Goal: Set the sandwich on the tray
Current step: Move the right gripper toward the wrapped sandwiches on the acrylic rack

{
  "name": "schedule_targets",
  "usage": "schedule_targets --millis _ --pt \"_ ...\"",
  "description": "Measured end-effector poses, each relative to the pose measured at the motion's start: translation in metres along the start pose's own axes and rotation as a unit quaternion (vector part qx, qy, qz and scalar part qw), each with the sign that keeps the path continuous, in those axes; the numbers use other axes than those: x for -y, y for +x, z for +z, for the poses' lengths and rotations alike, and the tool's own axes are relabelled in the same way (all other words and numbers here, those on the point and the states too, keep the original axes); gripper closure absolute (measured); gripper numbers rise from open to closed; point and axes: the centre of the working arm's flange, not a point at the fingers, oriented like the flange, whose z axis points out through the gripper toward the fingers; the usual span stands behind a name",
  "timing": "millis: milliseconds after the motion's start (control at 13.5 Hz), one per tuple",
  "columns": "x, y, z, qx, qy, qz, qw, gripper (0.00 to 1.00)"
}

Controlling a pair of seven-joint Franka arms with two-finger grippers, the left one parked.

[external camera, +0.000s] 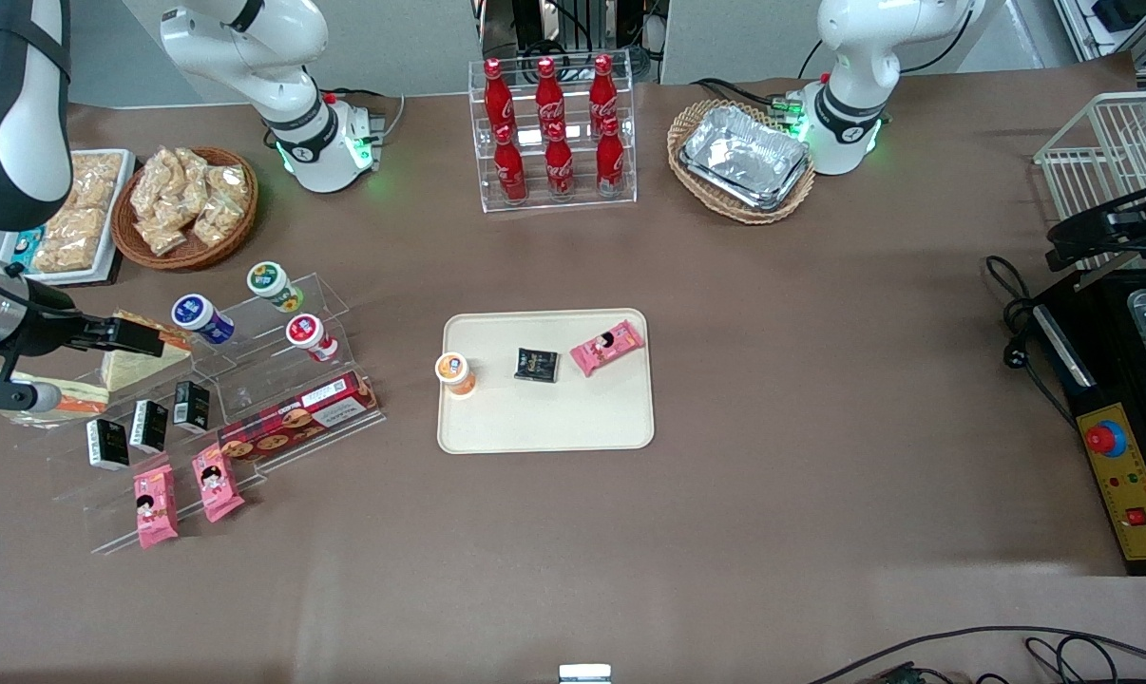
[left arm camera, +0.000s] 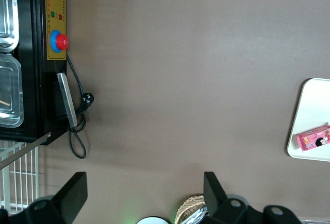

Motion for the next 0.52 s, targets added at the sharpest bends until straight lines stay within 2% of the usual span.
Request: schedule_targets --millis 519 --pt "-0.0044 -0.0002 -0.0019 -0.003 0.001 0.004 1.0 0.0"
